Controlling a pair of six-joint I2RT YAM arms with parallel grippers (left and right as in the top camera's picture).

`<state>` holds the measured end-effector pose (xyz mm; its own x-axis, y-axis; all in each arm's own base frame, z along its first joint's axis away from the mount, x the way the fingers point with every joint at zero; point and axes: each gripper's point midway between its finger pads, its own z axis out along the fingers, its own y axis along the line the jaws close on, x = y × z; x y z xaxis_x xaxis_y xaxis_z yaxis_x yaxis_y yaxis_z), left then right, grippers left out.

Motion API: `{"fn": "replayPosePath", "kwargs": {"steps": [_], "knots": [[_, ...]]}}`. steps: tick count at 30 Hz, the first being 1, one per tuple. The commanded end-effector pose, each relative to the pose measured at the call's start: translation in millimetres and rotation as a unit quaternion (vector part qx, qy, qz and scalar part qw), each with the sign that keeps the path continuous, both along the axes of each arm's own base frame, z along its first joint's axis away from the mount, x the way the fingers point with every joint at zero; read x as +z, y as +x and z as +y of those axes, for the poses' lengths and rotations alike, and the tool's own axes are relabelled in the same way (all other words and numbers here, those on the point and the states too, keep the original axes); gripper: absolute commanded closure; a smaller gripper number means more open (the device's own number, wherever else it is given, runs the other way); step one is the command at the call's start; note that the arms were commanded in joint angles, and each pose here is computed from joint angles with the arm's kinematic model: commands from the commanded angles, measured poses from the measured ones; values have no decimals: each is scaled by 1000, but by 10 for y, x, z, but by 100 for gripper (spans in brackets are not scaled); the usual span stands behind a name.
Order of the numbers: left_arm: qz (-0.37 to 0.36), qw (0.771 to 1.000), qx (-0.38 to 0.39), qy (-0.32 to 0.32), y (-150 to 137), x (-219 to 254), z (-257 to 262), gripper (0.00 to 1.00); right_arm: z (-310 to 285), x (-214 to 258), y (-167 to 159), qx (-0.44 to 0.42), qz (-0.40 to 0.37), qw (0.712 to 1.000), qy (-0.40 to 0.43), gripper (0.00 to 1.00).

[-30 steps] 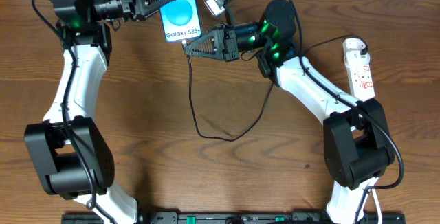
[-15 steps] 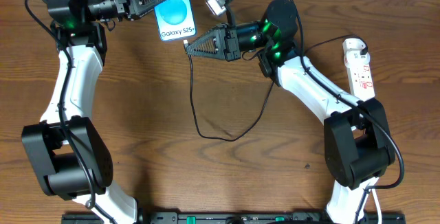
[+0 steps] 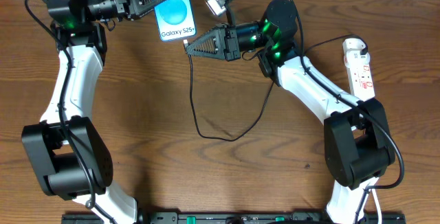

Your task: Plug charger to phone and switch on socket

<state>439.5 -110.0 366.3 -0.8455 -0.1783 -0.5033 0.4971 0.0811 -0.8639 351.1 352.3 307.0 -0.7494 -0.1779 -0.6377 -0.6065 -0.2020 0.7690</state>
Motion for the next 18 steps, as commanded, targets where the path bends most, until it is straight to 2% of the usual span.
{"fn": "replayPosePath", "kwargs": {"steps": [1,18], "knots": [[-18,1000,-7,3,-64,109,-64,93,8,0,28,-8,4,1000,1,99],[-20,1000,-14,3,-81,109,-125,93,12,8,61,-17,6,1000,3,99]]}}
